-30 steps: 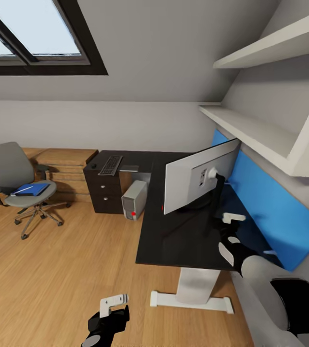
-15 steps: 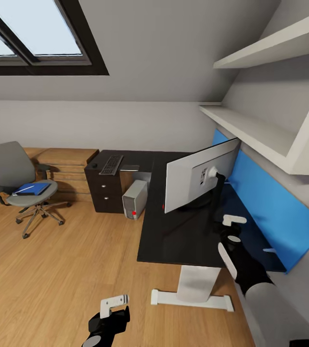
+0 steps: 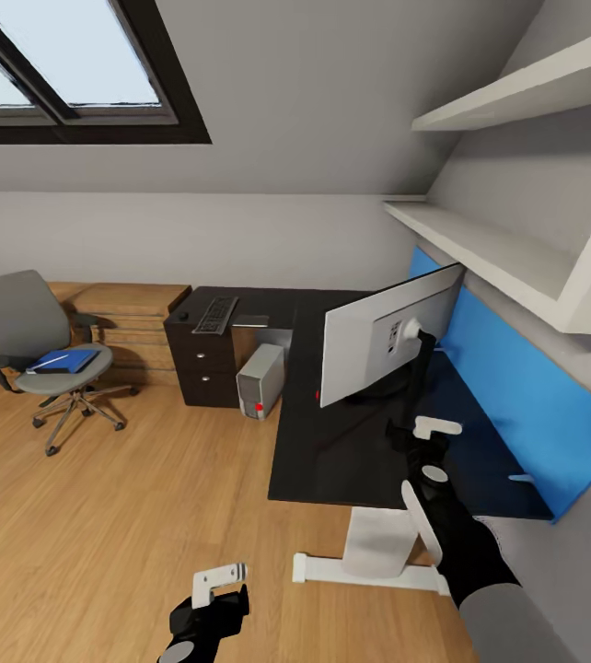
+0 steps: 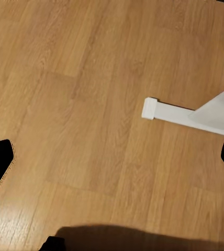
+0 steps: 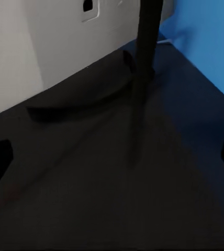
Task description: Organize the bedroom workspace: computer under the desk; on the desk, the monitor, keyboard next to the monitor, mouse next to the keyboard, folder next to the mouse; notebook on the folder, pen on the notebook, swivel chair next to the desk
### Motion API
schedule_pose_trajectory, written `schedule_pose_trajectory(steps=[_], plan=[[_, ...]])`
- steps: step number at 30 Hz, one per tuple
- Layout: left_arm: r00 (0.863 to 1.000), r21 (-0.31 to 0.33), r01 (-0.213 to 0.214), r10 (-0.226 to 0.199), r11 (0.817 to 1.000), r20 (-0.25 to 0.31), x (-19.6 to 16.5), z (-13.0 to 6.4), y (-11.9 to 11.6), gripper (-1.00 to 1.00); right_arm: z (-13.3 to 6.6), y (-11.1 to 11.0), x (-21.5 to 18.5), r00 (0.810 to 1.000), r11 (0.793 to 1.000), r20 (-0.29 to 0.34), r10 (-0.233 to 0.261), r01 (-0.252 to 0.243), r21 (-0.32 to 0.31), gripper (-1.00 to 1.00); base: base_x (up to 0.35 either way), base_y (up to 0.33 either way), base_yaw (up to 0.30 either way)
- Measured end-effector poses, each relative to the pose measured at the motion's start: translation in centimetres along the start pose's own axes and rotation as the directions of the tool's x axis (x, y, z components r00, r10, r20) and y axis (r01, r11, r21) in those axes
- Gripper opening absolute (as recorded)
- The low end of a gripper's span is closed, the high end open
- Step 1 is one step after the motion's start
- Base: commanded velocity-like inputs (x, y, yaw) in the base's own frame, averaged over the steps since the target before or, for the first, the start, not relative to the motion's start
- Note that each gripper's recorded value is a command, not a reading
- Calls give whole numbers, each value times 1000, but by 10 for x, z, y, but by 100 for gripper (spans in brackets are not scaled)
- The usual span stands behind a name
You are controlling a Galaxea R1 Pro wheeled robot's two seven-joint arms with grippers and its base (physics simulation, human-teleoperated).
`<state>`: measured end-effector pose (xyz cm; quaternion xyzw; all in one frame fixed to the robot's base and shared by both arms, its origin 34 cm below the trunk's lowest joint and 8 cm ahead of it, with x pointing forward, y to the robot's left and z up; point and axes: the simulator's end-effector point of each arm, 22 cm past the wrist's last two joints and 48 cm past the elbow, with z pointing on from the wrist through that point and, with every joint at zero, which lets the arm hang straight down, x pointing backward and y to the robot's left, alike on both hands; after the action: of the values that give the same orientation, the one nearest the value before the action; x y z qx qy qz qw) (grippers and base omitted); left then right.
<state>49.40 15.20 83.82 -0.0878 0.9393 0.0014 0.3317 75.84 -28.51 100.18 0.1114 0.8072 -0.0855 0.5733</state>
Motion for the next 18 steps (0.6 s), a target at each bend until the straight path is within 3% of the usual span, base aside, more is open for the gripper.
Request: schedule_pose_trajectory(steps=[6, 7, 9, 18], plan=[[1000, 0, 0, 0, 1000, 0, 0, 0, 0, 100, -12, 22, -1, 999, 999, 21, -32, 33, -43, 100, 81, 294, 0], [1000, 1, 0, 0, 1000, 0, 0, 0, -1, 100, -17, 36, -1, 998, 996, 32, -49, 51, -71, 100, 154, 314, 0], [1000, 1, 0, 0, 1000, 0, 0, 0, -1, 100, -19, 43, -1, 998, 995, 36, -59, 61, -83, 100, 162, 314, 0], [1000, 2, 0, 0, 1000, 0, 0, 0, -1, 100, -21, 48, -1, 997, 993, 41, -69, 72, -93, 100, 201, 294, 0]])
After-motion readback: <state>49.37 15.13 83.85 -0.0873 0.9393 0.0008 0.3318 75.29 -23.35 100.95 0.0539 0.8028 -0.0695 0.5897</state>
